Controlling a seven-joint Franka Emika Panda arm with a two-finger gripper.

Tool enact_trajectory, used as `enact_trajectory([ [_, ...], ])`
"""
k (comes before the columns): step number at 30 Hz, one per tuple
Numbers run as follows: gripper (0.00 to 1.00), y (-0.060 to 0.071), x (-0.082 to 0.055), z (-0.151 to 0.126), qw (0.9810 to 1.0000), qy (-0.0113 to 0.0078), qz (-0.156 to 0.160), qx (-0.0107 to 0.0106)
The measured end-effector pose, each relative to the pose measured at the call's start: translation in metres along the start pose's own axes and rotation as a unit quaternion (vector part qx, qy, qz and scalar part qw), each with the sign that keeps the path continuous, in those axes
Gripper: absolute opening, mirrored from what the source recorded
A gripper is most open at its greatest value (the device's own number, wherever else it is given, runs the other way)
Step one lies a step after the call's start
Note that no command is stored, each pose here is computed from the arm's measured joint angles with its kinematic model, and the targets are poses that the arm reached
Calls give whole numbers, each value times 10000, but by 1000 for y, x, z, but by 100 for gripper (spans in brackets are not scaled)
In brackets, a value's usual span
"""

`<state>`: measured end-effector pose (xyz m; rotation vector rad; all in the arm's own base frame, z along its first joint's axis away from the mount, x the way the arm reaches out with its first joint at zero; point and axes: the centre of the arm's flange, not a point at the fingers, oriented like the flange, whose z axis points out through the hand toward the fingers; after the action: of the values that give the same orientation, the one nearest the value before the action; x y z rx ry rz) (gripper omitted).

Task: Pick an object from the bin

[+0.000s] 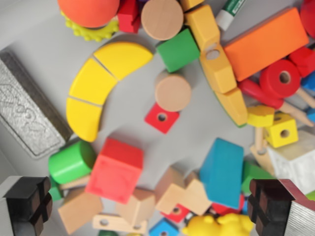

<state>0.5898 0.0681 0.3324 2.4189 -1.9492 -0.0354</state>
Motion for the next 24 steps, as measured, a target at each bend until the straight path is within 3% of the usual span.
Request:
enact_trajectory([
  [6, 100, -4, -7, 12, 9992, -12, 398, 15],
  [13, 100, -10, -15, 26, 9961, -22, 878, 38],
  [18, 100, -15, -21, 37, 9919, -30, 1266, 59],
  [24, 100, -20, -29, 50, 9852, -40, 1709, 81],
])
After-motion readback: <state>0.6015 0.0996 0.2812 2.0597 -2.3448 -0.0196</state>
